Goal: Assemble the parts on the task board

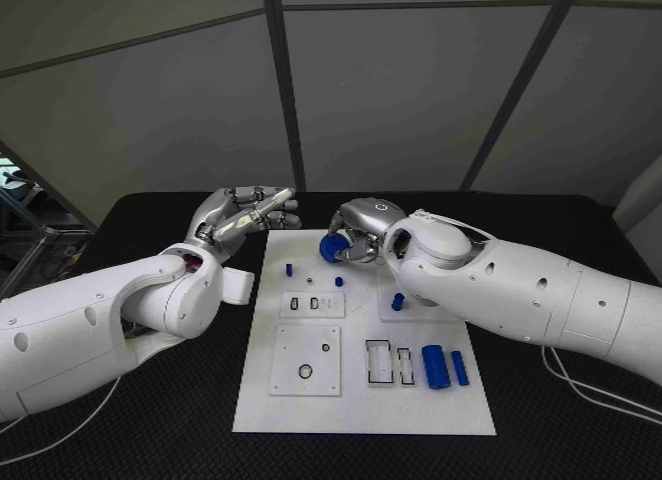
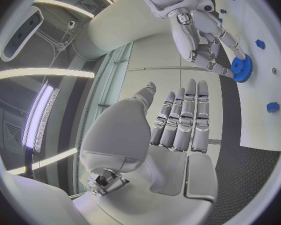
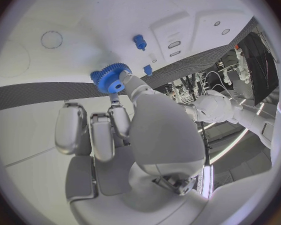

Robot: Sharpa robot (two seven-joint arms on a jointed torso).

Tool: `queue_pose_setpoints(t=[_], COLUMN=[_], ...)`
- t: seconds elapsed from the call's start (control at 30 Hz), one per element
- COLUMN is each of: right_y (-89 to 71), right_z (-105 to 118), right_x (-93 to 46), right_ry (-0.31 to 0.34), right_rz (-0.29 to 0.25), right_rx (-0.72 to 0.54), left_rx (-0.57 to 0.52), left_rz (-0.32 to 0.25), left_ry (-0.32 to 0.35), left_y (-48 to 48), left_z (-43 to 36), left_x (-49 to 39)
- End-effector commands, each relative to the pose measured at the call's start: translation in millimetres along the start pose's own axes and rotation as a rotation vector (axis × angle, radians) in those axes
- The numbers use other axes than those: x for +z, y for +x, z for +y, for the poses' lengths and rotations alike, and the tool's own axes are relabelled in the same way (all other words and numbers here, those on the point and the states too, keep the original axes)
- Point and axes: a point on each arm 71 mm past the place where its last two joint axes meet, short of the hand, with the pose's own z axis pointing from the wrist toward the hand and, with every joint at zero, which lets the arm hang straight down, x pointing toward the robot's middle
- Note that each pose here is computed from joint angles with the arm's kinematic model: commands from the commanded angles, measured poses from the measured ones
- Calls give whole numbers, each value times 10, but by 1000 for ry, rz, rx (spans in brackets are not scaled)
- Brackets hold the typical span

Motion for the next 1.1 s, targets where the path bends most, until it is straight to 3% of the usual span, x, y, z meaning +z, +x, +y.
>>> queue_pose_setpoints(t=[0.03,0.7,1.1], right_y=[22,96,131], right_z=[20,-8,-19], right_x=[16,75,80], right_ry=[-7,16,17], right_rz=[8,25,70], right_rx=[-10,-10,5], left_rx=[0,-4,-4], left_rz=[10,16,17], left_ry=[14,12,11], left_y=[15,35,33], left_z=[-18,-11,-12], left_x=[10,20,17])
